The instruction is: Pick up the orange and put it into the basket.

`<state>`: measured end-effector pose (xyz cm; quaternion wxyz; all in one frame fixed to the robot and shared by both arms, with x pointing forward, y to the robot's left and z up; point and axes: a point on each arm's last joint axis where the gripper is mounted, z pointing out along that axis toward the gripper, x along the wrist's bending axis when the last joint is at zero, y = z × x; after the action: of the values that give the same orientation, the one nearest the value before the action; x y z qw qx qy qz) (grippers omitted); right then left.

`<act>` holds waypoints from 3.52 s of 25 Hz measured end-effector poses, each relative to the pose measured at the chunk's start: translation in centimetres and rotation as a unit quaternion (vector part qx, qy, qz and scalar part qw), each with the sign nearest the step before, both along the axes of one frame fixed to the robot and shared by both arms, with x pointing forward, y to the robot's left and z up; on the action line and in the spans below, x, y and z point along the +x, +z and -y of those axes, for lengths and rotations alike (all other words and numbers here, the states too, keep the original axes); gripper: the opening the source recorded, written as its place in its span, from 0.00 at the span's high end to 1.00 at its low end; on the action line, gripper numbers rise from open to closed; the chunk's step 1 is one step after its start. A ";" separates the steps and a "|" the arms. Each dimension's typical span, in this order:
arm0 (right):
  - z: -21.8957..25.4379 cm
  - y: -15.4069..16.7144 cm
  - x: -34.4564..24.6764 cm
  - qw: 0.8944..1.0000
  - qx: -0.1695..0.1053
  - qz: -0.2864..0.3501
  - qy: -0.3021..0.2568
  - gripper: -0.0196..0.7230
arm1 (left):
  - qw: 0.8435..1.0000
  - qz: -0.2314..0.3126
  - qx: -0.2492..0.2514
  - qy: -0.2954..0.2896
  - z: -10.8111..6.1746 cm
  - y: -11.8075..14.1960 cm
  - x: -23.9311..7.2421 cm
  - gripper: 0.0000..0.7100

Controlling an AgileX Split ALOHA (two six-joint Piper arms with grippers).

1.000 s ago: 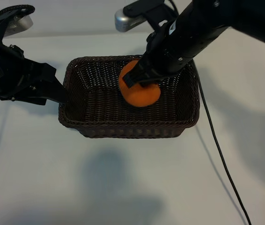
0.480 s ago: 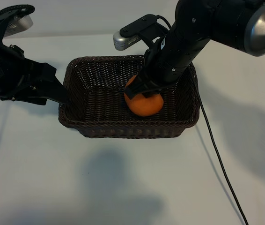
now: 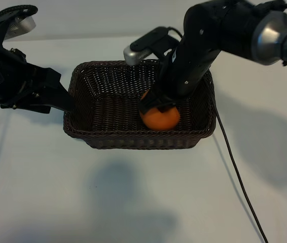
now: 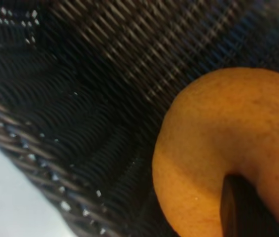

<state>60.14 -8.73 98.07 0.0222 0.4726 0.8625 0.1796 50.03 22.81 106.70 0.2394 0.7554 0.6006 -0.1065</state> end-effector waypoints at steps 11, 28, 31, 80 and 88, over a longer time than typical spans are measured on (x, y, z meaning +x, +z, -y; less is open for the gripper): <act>-0.2 -0.8 0.4 1.000 0.000 0.004 -0.002 0.83 | 1.000 0.000 0.000 0.000 0.0 0.0 0.0 0.20; -0.2 -0.4 0.5 1.000 0.001 0.004 -0.002 0.24 | 1.000 0.000 0.000 0.000 0.0 0.0 0.0 0.20; -0.4 0.6 0.6 1.000 -0.001 -0.004 0.003 0.27 | 1.000 0.000 0.000 0.000 0.0 0.0 0.0 0.20; 6.7 12.4 1.8 0.996 -0.036 0.054 -0.066 0.29 | 1.000 0.005 -0.007 0.004 0.1 0.1 0.1 0.20; 11.3 13.5 2.4 0.990 -0.038 0.064 -0.122 0.29 | 1.000 0.005 -0.008 0.004 0.1 0.1 0.1 0.20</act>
<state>62.58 -20.00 111.52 0.1168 0.5610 0.8011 0.1727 50.14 22.70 106.78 0.2486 0.7515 0.6017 -0.1067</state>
